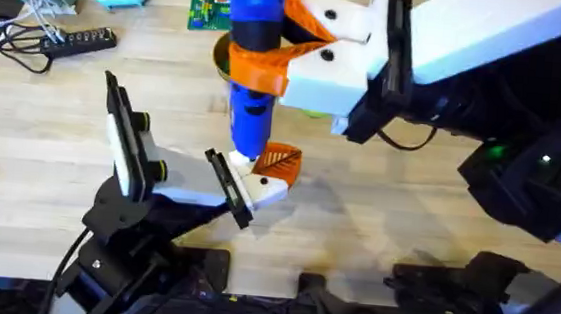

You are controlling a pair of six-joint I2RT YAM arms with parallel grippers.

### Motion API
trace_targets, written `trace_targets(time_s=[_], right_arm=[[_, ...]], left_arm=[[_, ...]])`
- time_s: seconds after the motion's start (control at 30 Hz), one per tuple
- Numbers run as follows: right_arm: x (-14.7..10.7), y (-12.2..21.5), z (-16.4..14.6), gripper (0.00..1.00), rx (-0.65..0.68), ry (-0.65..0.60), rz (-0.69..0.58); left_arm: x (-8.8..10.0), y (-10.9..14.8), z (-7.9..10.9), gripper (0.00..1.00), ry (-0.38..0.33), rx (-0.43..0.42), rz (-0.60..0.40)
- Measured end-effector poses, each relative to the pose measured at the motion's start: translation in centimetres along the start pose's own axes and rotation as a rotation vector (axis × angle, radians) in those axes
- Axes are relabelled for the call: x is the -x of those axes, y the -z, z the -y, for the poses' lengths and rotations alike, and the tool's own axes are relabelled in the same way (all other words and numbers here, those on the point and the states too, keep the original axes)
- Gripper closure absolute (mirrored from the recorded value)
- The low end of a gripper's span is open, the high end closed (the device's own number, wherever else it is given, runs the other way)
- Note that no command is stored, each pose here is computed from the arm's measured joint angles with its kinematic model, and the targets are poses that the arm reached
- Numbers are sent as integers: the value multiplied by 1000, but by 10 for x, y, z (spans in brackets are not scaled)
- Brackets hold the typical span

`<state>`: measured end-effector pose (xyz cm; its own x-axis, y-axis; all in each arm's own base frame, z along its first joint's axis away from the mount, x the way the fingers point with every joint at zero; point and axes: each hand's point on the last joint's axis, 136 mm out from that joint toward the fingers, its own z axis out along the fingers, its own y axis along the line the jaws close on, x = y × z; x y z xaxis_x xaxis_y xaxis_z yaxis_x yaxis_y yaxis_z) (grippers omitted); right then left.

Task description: Pick up the gripper from the table and insert it into the empty holder that is missing its gripper. Then pick up a screw, insert it into the mounting hole, and use the screwdriver to tighten it. Finally, clean up the table by picking up the vegetable and placing it into the bucket.

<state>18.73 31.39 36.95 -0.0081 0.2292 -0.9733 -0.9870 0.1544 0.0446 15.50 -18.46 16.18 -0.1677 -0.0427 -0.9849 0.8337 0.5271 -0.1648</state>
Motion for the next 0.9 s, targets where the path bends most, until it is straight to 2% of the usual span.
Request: trace_targets(time_s=[0.9], right_arm=[[-9, -3, 4, 977, -5, 16, -20]], left_arm=[[0, 0, 0, 985, 0, 0, 0]])
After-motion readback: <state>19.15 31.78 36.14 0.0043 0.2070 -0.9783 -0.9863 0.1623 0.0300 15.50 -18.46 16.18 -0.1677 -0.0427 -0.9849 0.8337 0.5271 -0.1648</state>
